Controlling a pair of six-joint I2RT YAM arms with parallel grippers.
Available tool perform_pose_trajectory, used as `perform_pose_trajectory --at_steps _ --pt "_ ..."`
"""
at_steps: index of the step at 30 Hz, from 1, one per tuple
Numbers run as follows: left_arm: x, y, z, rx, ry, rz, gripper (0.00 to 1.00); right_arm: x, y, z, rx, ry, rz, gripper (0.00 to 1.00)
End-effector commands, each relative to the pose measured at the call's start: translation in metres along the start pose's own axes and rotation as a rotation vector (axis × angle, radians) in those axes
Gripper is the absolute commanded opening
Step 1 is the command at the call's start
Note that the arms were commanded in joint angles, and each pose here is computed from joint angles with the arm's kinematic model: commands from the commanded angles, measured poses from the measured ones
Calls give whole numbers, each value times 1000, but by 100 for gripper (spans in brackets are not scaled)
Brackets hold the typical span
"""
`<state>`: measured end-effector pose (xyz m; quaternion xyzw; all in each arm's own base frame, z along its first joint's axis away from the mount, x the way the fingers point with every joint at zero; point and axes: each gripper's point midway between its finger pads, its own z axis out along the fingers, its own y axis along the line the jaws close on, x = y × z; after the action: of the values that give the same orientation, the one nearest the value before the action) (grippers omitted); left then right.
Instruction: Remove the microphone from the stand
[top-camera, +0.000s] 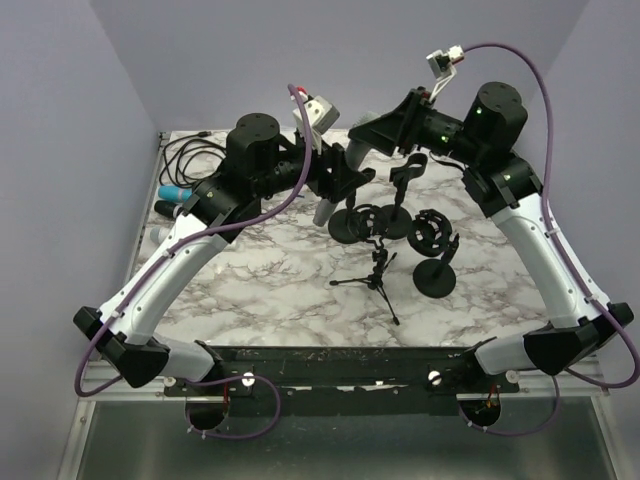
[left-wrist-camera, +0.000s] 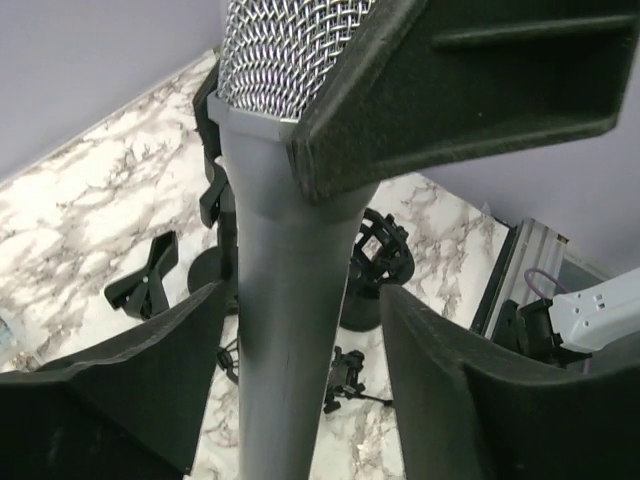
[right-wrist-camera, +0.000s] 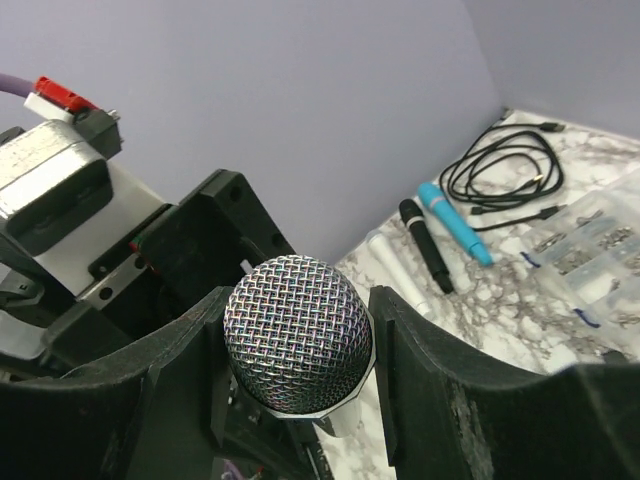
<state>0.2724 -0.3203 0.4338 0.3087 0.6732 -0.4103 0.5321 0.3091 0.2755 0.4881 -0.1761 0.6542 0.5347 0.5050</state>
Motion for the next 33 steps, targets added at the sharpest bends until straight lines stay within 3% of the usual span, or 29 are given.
perform_pose_trajectory --at_steps 1,7,10,13,16,18,23,27,33 --pt "0 4 -22 -67 -22 17 56 15 15 18 -42 22 -4 1" --pt "19 13 -41 -135 -13 31 29 39 29 38 -74 66 -3 1" --pt "27 18 -53 -173 -10 36 0 49 30 44 -79 83 -6 2" --pt "42 25 -67 -217 0 35 0 49 22 44 -38 58 -7 27" --pt "65 38 -83 -283 25 -2 0 43 5 39 65 7 -24 64" --pt "81 52 -95 -351 40 -43 0 35 -6 32 147 -41 -38 79" --pt "125 110 -133 -645 76 -232 0 13 -40 10 389 -167 -48 83" --pt "162 164 -170 -895 63 -452 0 6 -48 -3 450 -225 -60 83" --pt "224 236 -240 -1287 -148 -902 0 10 -53 -10 481 -220 -91 83"
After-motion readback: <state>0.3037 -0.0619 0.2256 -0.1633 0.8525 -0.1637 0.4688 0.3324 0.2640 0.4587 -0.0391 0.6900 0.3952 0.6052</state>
